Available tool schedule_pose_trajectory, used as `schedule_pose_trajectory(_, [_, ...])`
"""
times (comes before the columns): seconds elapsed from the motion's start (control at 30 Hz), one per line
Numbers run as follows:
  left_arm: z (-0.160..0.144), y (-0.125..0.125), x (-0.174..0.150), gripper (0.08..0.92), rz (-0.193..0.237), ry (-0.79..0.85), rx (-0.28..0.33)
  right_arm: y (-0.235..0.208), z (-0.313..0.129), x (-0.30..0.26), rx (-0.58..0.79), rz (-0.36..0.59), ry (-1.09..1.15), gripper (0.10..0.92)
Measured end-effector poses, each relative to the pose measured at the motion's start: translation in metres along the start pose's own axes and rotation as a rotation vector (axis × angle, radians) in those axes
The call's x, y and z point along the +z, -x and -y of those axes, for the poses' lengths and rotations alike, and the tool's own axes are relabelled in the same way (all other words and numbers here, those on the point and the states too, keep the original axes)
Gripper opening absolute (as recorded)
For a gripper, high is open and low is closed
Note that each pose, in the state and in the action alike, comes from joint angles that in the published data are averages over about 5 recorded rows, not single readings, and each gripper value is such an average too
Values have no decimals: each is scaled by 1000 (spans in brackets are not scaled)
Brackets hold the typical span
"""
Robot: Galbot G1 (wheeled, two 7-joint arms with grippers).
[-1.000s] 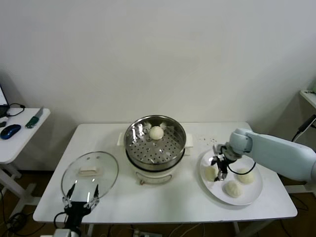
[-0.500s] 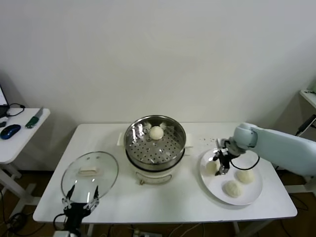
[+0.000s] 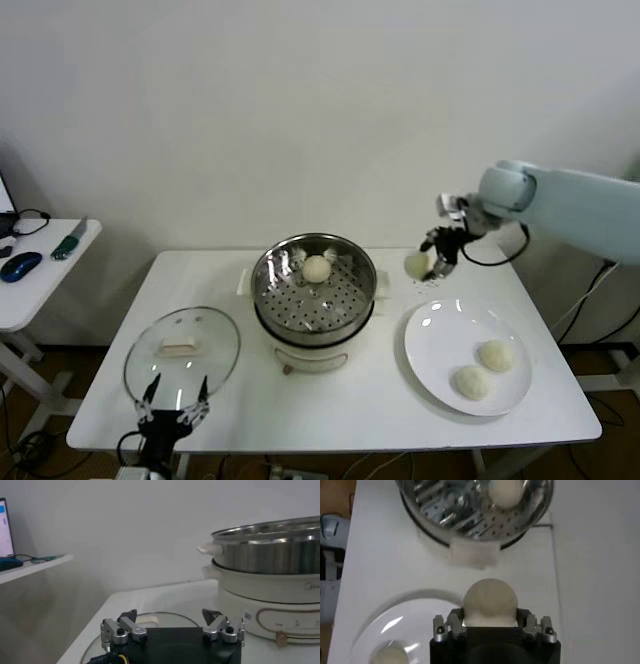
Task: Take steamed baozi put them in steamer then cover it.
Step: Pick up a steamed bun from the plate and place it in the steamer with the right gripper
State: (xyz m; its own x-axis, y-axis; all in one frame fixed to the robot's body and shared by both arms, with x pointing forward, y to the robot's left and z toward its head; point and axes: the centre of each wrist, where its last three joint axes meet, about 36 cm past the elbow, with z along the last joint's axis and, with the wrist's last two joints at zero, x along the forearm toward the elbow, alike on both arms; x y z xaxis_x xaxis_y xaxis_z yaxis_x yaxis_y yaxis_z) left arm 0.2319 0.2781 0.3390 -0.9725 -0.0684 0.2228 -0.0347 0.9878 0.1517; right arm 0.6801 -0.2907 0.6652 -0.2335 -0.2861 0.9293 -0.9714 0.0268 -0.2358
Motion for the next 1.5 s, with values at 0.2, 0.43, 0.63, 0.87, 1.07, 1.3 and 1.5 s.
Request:
schedule_pose_trajectory(0.2, [3,3,-2,823,1,10,1,-8,16,-66,7,33,-51,672])
schedule_pose_trajectory(0.43, [4,2,-7,823,6,25,-5,21,20,-147,-18,47,-129,670])
schedule_pose_trajectory(0.63, [2,1,-10,823,8,37,-7,65,14,-197,-57,52,-183,676])
schedule_pose_trajectory(0.87, [-1,-1,-11,823,3,44,-14,116,4,-226,-101,39,-221,679])
schedule_pose_trajectory(1.07, [-2,-4,-15,823,9,47,-11,146,-4,-236,-127,32,-230,680])
schedule_pose_trajectory(1.3, [-1,-4,-16,823,17,49,-1,162,-9,-241,-146,29,-229,743])
schedule_pose_trajectory(1.5, [2,-5,-18,823,24,51,0,161,-7,-241,-147,27,-232,819])
